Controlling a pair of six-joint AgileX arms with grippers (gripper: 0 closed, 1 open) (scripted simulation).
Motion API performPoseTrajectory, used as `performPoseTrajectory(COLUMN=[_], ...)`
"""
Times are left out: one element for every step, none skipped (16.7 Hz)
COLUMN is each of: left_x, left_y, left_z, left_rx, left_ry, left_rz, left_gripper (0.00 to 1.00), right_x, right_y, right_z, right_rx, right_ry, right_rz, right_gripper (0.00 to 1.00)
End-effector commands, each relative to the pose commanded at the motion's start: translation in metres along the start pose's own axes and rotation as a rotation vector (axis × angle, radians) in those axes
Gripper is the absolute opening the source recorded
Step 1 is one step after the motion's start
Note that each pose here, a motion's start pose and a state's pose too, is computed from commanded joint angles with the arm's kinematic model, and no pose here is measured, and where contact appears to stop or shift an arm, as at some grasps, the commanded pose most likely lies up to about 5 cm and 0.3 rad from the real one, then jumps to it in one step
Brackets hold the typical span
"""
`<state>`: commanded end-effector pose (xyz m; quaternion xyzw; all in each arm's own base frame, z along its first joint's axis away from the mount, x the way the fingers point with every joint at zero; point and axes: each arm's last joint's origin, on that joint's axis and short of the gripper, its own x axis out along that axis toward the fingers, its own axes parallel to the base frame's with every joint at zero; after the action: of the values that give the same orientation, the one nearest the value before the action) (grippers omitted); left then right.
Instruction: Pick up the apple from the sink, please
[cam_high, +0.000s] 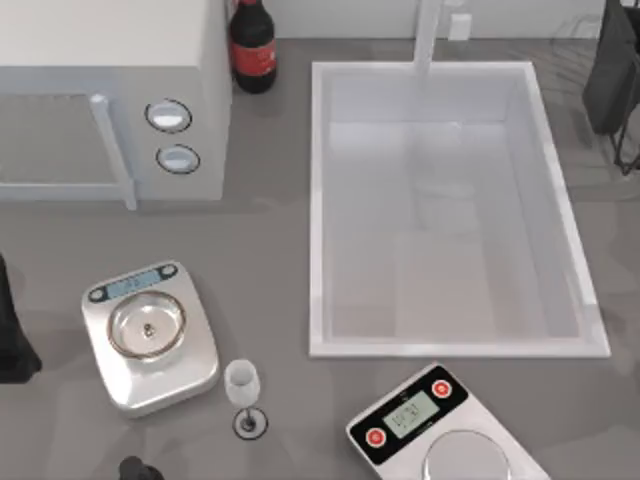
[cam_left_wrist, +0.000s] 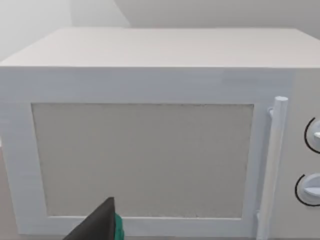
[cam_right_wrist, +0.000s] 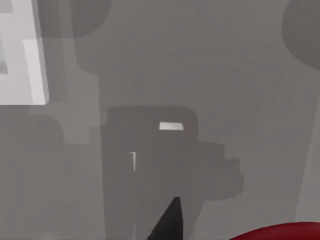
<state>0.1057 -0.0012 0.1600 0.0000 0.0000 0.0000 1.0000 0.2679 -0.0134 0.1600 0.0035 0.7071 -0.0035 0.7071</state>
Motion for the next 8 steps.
performPoseTrajectory(left_x=[0.0, 0.0, 0.0, 0.0, 0.0, 0.0, 0.0, 0.0], left_y=[0.0, 0.0, 0.0, 0.0, 0.0, 0.0, 0.0, 0.0], left_z=[0.0, 0.0, 0.0, 0.0, 0.0, 0.0, 0.0, 0.0], left_rx=[0.0, 0.0, 0.0, 0.0, 0.0, 0.0, 0.0, 0.0], left_ry=[0.0, 0.0, 0.0, 0.0, 0.0, 0.0, 0.0, 0.0], left_rz=[0.0, 0.0, 0.0, 0.0, 0.0, 0.0, 0.0, 0.0], left_gripper=[1.0, 1.0, 1.0, 1.0, 1.0, 1.0, 1.0, 1.0], right_x=[0.0, 0.0, 0.0, 0.0, 0.0, 0.0, 0.0, 0.0], right_y=[0.0, 0.0, 0.0, 0.0, 0.0, 0.0, 0.0, 0.0], right_z=[0.0, 0.0, 0.0, 0.0, 0.0, 0.0, 0.0, 0.0], right_rx=[0.0, 0.0, 0.0, 0.0, 0.0, 0.0, 0.0, 0.0], right_ry=[0.0, 0.0, 0.0, 0.0, 0.0, 0.0, 0.0, 0.0], right_rz=[0.0, 0.0, 0.0, 0.0, 0.0, 0.0, 0.0, 0.0], right_gripper=[0.15, 0.23, 0.3, 0.38, 0.45, 0.53, 0.6, 0.68])
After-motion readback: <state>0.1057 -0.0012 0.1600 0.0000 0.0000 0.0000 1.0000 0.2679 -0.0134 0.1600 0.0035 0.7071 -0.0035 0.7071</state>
